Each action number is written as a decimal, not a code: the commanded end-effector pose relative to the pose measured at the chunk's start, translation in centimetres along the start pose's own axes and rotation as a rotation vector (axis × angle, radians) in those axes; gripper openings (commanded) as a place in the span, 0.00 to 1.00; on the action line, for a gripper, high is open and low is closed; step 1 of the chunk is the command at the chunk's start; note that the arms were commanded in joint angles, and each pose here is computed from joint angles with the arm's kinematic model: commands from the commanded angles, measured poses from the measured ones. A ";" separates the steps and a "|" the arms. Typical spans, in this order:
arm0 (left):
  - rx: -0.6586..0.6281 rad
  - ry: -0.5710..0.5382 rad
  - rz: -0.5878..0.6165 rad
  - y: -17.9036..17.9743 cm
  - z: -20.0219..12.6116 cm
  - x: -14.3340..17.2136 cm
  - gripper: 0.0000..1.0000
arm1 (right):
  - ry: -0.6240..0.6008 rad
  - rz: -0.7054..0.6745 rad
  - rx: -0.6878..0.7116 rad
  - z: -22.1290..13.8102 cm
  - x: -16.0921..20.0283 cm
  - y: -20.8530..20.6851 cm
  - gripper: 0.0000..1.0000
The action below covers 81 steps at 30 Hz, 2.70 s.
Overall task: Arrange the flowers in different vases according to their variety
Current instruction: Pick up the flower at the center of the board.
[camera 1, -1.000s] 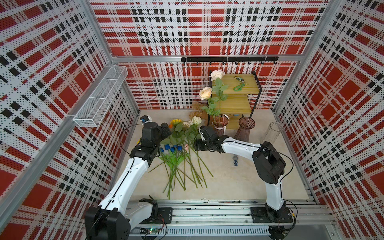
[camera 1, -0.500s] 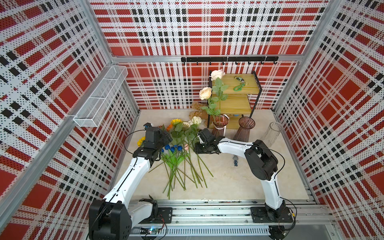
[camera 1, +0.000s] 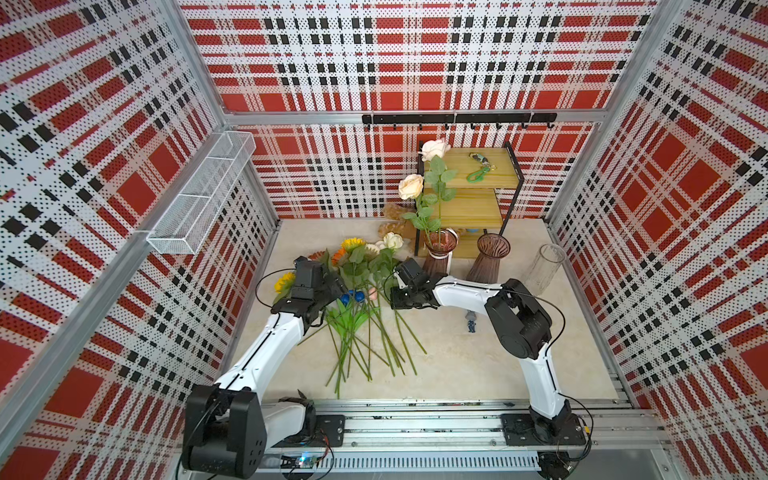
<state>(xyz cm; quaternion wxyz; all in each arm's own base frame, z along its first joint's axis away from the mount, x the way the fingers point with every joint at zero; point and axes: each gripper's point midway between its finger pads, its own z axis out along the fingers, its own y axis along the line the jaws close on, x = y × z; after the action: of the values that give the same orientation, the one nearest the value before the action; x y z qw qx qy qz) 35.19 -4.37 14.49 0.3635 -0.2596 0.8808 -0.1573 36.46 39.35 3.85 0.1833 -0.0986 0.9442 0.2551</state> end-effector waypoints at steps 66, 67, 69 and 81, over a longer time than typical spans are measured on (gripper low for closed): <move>0.078 0.393 -0.017 -1.6 7.1 10.3 0.15 | -0.179 -0.112 -0.040 -11.4 -2.7 5.2 0.00; 0.078 0.392 -0.016 -1.6 7.2 10.3 0.15 | -0.179 -0.115 -0.041 -11.4 -2.6 5.2 0.00; 0.077 0.392 -0.017 -1.5 7.4 10.2 0.15 | -0.183 -0.117 -0.041 -11.6 -2.8 5.3 0.00; 0.106 0.362 -0.020 -2.4 6.8 9.0 0.00 | -0.208 -0.146 -0.059 -12.9 -2.9 6.4 0.00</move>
<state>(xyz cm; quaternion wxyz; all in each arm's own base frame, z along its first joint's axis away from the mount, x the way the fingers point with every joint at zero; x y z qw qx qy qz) 34.53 -12.22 4.18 0.1834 -0.2213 0.9258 -0.2456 33.80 38.06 15.03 0.2665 -0.1351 0.9173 0.2631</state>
